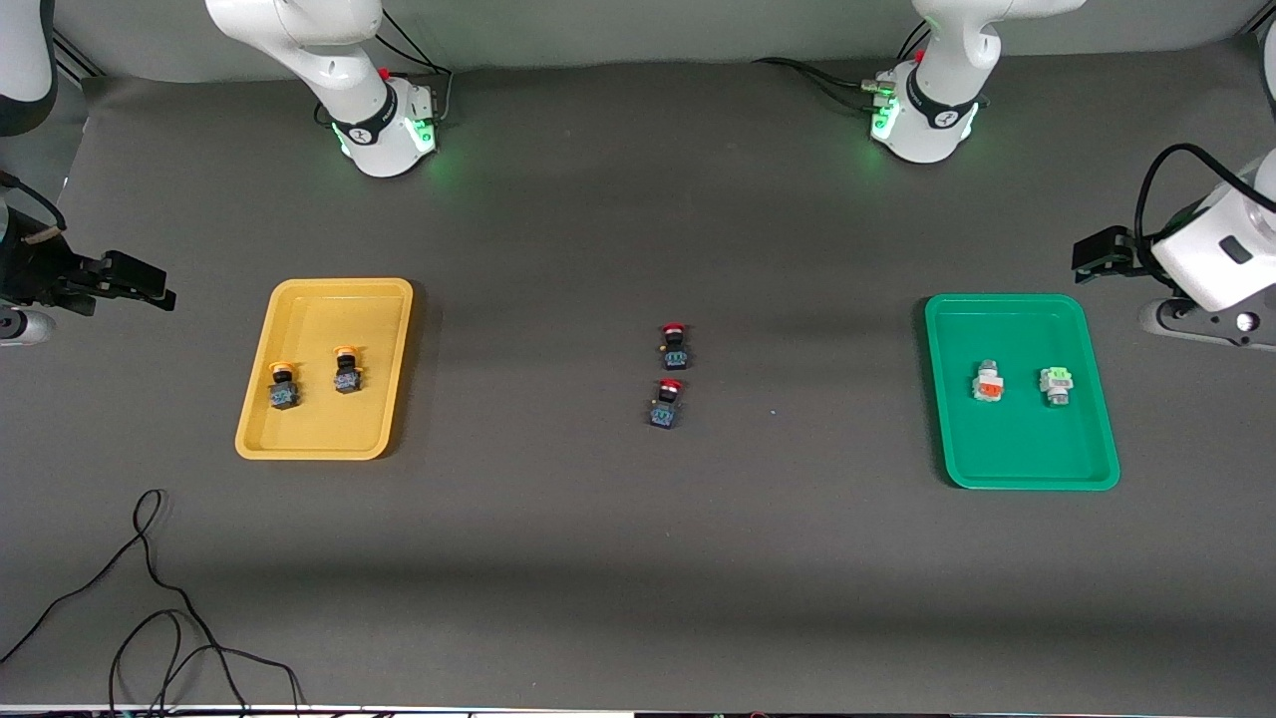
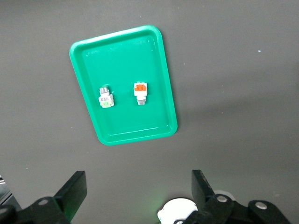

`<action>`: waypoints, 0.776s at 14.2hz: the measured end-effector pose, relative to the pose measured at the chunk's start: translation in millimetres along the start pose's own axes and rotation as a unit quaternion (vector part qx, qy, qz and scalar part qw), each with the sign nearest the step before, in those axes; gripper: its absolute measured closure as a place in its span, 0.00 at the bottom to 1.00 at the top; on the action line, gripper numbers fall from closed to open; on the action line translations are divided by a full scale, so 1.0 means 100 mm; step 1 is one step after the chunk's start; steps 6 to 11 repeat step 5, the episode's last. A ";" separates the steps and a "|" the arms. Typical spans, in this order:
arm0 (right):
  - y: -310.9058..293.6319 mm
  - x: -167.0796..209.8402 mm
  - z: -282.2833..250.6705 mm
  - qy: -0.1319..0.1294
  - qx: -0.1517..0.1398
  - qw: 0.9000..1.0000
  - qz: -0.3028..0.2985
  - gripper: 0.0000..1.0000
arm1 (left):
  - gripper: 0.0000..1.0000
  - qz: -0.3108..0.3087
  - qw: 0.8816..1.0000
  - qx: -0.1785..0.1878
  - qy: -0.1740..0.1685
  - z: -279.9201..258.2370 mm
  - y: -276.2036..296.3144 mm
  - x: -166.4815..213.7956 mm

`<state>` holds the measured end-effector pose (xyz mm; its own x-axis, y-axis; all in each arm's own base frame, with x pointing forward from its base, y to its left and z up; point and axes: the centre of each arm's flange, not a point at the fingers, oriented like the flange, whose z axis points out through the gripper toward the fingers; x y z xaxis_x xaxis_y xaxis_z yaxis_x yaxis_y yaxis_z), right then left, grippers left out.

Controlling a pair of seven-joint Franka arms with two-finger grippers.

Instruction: Place green and yellow buttons in trays

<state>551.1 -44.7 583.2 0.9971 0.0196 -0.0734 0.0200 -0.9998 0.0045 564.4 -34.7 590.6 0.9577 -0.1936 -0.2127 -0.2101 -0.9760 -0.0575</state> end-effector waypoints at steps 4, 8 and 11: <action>0.00 0.00 0.00 0.000 0.000 1.000 0.000 0.00 | 0.00 0.001 1.000 -0.002 -0.011 0.11 -0.01 0.01; 0.00 0.00 0.00 0.000 0.000 1.000 0.000 0.00 | 0.00 0.000 1.000 -0.001 -0.010 0.11 -0.02 0.01; 0.00 0.00 0.00 0.000 0.000 1.000 0.000 0.00 | 0.00 0.000 1.000 -0.001 -0.010 0.11 -0.02 0.01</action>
